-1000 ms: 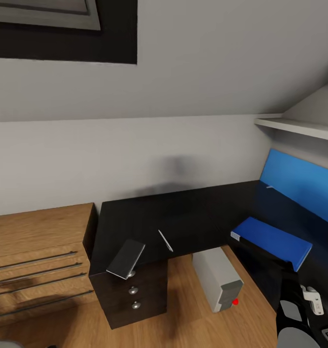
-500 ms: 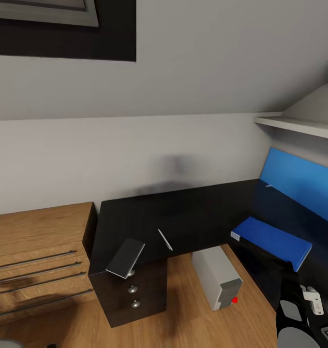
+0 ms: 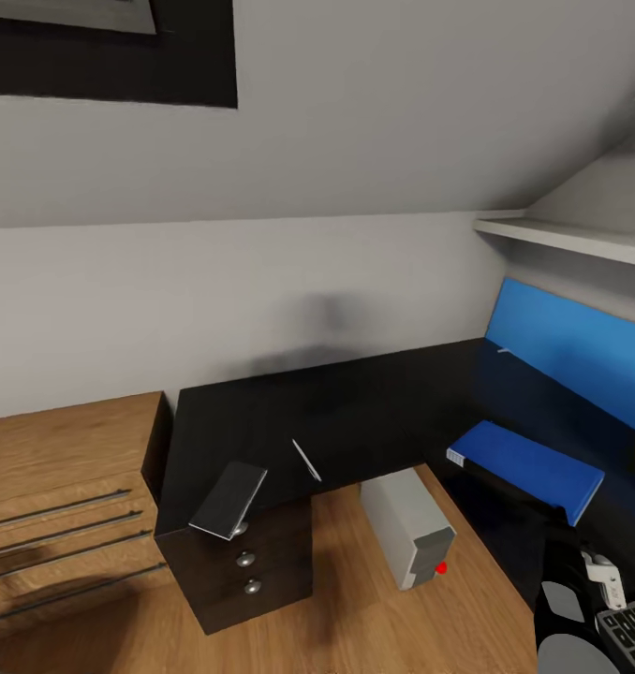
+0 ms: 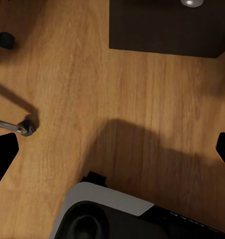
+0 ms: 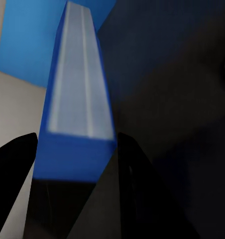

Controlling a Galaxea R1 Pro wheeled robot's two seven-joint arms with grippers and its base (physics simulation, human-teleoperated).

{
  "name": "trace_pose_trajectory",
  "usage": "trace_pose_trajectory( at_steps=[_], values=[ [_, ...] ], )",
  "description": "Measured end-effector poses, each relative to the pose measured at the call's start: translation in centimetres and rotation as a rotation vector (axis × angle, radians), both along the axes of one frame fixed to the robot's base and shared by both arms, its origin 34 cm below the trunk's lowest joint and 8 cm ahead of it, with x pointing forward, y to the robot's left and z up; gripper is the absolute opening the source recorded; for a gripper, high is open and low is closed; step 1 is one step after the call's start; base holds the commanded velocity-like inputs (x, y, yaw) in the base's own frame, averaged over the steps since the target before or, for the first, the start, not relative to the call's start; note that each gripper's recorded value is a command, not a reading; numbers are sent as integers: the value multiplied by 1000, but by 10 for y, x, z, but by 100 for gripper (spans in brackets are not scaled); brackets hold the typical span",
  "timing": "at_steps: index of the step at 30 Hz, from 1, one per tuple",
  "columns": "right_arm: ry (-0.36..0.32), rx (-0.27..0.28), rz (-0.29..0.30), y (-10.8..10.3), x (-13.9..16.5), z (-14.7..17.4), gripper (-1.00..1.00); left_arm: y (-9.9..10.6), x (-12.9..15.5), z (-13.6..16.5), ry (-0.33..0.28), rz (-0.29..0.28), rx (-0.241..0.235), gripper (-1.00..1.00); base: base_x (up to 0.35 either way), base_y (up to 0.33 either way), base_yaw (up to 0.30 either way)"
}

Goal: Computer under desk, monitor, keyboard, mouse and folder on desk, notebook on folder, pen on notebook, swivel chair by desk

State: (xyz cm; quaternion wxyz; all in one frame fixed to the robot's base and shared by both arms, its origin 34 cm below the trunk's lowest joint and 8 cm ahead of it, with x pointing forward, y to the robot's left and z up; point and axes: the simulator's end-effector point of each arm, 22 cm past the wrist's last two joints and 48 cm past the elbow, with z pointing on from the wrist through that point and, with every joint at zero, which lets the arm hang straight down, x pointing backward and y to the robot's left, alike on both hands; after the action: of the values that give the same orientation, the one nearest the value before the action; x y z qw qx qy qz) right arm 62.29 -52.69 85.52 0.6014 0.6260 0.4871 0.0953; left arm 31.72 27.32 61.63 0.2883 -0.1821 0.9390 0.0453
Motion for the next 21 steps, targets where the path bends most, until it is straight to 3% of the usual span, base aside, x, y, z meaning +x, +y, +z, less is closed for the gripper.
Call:
trace_pose_trajectory(
  at_steps=[16, 21],
  values=[
    [13, 14, 10, 5, 0, -9, -100, -1, -1, -1, 3, -2, -1, 100, 0, 0, -17],
    [16, 20, 11, 7, 0, -11, -100, -13, -2, -1, 6, 2, -15, 100, 0, 0, 0]
  ],
)
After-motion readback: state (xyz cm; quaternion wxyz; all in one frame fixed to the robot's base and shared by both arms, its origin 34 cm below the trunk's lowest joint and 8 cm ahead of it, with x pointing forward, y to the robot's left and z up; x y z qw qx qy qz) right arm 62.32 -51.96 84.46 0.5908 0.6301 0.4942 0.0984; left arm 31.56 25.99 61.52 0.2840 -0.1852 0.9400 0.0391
